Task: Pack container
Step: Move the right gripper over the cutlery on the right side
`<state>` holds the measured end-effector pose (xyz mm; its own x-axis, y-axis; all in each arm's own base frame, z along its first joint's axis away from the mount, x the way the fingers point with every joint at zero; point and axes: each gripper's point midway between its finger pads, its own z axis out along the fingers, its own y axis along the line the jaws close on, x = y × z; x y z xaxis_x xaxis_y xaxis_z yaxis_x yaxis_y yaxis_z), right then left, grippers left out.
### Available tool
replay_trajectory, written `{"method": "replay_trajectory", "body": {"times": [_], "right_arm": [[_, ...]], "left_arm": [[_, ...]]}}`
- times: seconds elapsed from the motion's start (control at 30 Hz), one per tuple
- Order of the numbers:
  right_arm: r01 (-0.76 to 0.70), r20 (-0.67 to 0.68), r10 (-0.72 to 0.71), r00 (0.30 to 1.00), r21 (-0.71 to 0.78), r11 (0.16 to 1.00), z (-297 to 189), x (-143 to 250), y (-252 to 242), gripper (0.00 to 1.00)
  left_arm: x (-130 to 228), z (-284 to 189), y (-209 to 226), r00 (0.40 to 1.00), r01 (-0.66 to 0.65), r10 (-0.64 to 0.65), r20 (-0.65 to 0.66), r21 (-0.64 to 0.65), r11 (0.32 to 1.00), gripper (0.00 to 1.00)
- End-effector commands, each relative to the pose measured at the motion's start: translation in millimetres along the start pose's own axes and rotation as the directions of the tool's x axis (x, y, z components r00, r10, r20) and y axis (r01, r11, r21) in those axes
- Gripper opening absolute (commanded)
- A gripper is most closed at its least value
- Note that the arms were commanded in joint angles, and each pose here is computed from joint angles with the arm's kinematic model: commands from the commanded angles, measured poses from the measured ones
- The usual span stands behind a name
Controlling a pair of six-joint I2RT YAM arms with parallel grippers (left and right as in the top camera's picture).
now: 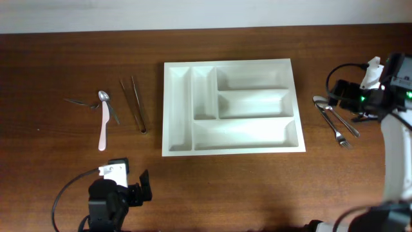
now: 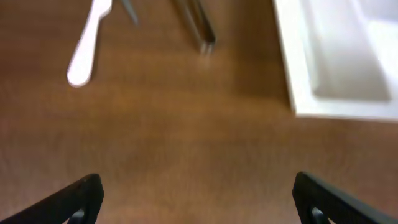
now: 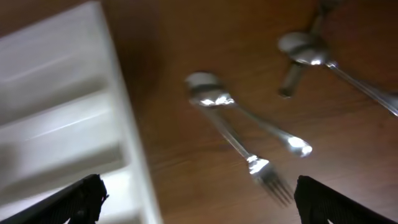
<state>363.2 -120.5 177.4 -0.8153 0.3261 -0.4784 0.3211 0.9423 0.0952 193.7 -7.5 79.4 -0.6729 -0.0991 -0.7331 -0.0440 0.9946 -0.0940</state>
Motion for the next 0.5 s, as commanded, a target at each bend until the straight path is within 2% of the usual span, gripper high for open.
{"method": "replay_trajectory", "body": {"times": [0.0,0.17,0.3,0.47], "right_arm": [[0.009,-0.103,0.005,0.995,0.137,0.991,45,9,-31,1.0],[0.019,-0.186,0.014,0.982,0.178,0.984,85,23,-43,0.98],[0.027,-0.165,0.013,0.986,0.235,0.972,100,16,-55,1.0],[0.024,-0.14,0.01,0.99,0.238,0.971,113,10,-57,1.0]], "left_arm": [[3,-3,2,1.0,0.012,-0.012,-0.018,-0.008,1.0,0.99],[9,-3,2,0.999,0.011,-0.012,-0.044,-0.012,1.0,0.99],[9,-3,2,0.999,0.011,-0.012,-0.044,-0.012,1.0,0.99],[9,-3,2,0.999,0.011,-0.012,-0.044,-0.012,1.0,0.99]]}}
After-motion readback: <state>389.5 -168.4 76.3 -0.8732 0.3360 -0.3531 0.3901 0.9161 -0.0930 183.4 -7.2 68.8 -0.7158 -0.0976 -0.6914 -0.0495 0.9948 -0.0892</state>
